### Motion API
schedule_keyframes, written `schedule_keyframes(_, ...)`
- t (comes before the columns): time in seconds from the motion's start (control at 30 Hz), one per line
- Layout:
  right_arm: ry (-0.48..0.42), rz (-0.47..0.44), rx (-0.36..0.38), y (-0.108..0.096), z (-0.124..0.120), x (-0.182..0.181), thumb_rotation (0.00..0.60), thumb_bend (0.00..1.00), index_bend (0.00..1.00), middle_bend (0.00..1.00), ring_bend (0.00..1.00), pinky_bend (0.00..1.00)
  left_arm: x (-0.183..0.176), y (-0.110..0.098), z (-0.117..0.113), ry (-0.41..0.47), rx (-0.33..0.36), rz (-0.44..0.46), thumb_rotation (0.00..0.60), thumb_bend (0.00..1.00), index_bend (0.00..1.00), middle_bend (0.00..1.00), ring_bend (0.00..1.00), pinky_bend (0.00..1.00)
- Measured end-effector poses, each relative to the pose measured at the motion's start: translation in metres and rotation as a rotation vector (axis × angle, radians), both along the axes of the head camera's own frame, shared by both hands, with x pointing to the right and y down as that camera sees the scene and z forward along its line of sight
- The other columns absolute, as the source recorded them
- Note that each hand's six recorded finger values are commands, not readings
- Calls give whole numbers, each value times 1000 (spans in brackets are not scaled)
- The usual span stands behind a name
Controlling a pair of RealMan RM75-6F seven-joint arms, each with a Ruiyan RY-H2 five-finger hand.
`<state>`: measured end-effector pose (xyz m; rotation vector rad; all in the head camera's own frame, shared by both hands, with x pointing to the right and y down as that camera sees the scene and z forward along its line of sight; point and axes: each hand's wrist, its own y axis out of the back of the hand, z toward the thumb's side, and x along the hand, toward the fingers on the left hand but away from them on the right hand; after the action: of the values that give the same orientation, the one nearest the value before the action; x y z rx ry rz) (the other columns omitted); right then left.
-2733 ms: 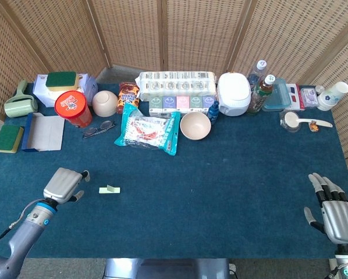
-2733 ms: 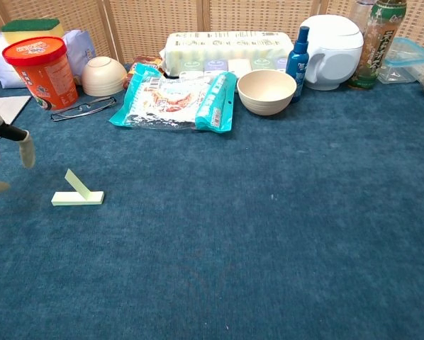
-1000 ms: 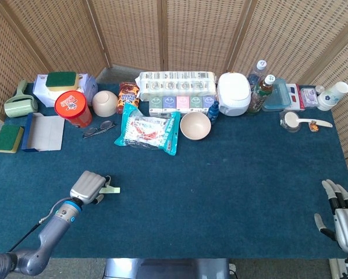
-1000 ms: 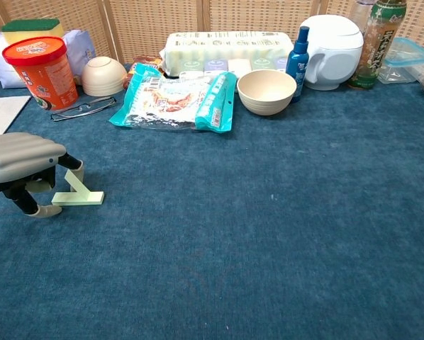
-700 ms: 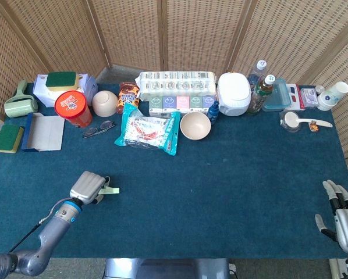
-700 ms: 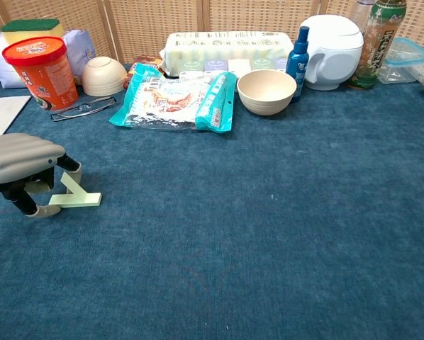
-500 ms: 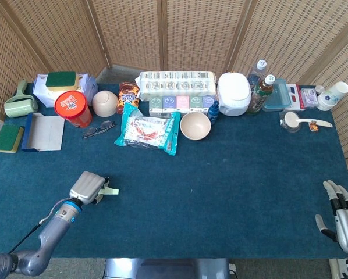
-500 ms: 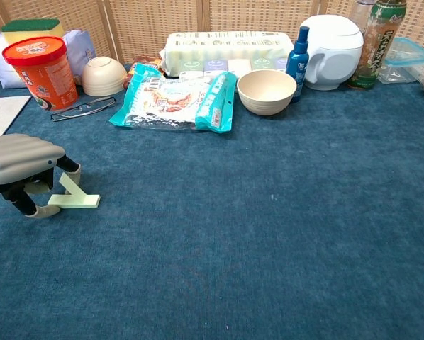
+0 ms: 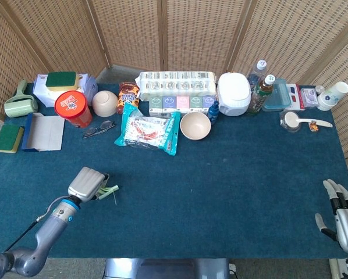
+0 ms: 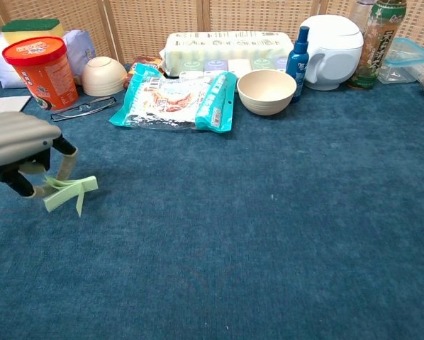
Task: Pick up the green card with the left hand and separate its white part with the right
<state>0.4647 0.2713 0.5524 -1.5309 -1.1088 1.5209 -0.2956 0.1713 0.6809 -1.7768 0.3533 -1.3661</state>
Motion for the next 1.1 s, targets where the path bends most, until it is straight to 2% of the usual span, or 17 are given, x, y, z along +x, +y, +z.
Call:
schedule_keyframes(0.27, -23, -11, 0, -5, 2, -6, 600, 398, 0, 95, 103, 178, -20, -25, -37, 24, 81, 26, 600, 438, 630, 1000, 1000, 1000)
schedule_keyframes(0.47, -37, -26, -1, -9, 4, -12, 600, 397, 0, 95, 102, 178, -28, -41, -60, 60, 86, -1, 600, 437, 630, 1000, 1000, 1000)
schedule_keyframes(0.93, -55, -35, -12, -12, 7, -16, 600, 397, 0, 95, 102, 178, -32, -46, -64, 50, 52, -14, 600, 434, 629, 1000, 1000, 1000)
schedule_keyframes(1.1, -113, -51, -15, -19, 11, -28, 600, 398, 0, 95, 103, 178, -30, -54, -67, 56, 24, -18, 600, 434, 629, 1000, 1000, 1000)
